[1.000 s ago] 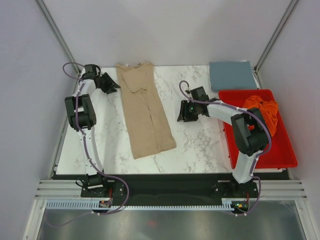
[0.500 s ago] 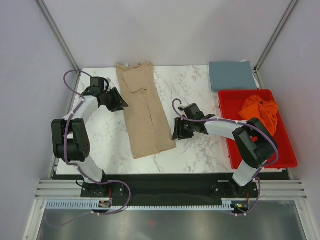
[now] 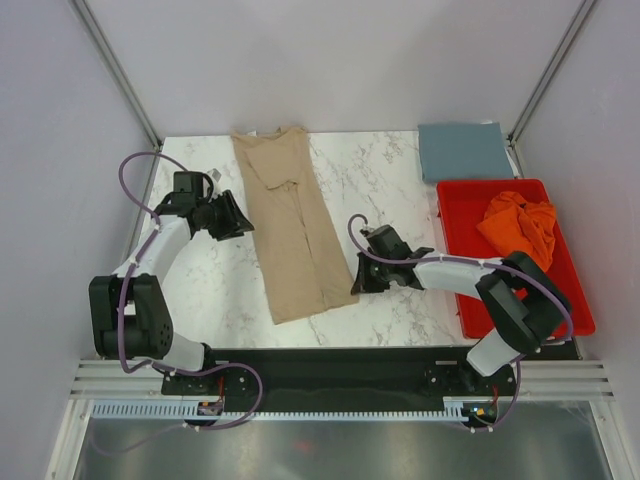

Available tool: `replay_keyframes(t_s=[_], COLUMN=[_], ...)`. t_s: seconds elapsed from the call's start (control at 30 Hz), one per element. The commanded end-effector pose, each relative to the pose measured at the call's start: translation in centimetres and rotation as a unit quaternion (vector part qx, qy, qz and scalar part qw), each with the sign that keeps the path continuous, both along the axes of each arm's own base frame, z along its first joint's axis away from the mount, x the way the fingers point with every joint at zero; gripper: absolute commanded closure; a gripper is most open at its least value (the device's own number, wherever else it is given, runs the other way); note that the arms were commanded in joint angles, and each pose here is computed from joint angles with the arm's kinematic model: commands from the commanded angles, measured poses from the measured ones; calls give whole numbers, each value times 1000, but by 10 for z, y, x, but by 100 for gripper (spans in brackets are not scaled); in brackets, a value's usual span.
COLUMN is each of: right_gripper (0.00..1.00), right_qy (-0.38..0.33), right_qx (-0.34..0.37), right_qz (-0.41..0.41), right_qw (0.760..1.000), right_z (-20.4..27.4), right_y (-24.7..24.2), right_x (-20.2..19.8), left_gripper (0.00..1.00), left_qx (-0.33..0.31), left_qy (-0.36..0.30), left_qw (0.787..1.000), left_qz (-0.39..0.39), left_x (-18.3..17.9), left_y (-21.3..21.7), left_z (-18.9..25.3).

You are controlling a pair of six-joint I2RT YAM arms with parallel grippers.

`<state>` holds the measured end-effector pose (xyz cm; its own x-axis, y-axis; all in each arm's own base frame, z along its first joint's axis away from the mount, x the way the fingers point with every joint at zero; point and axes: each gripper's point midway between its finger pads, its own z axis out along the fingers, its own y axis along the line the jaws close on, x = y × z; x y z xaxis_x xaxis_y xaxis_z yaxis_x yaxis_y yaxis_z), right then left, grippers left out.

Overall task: Fold and stack the t-shirts
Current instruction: Fold the tshirt

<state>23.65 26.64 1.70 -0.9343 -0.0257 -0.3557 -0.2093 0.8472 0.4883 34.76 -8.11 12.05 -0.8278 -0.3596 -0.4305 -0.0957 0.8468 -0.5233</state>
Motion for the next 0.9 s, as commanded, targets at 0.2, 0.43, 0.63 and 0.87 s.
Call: replay_keyframes(t_s=[0.2,0.43,0.63,0.87], right_gripper=[100,98,60,53], right_qy=[1,7,-34,-142], right_qx=[41,66,49,-15], right_qz=[-111,-147,-130,-115], right_qw=[993,987,990,983], right_z=[24,26,55,116], right_y=[-30,-39,-29,-9], right_x=[-63,-93,-79,43], left_gripper=[53,48,48,50], left_qx=[39,14,-53,-46], left_qy=[-4,4,8,37], left_qw=[999,1000,999,998], left_qz=[0,-3,5,29], left_x=[-1,-12,27,62], left_y=[12,5,-11,-7], left_z=[9,8,13,-15])
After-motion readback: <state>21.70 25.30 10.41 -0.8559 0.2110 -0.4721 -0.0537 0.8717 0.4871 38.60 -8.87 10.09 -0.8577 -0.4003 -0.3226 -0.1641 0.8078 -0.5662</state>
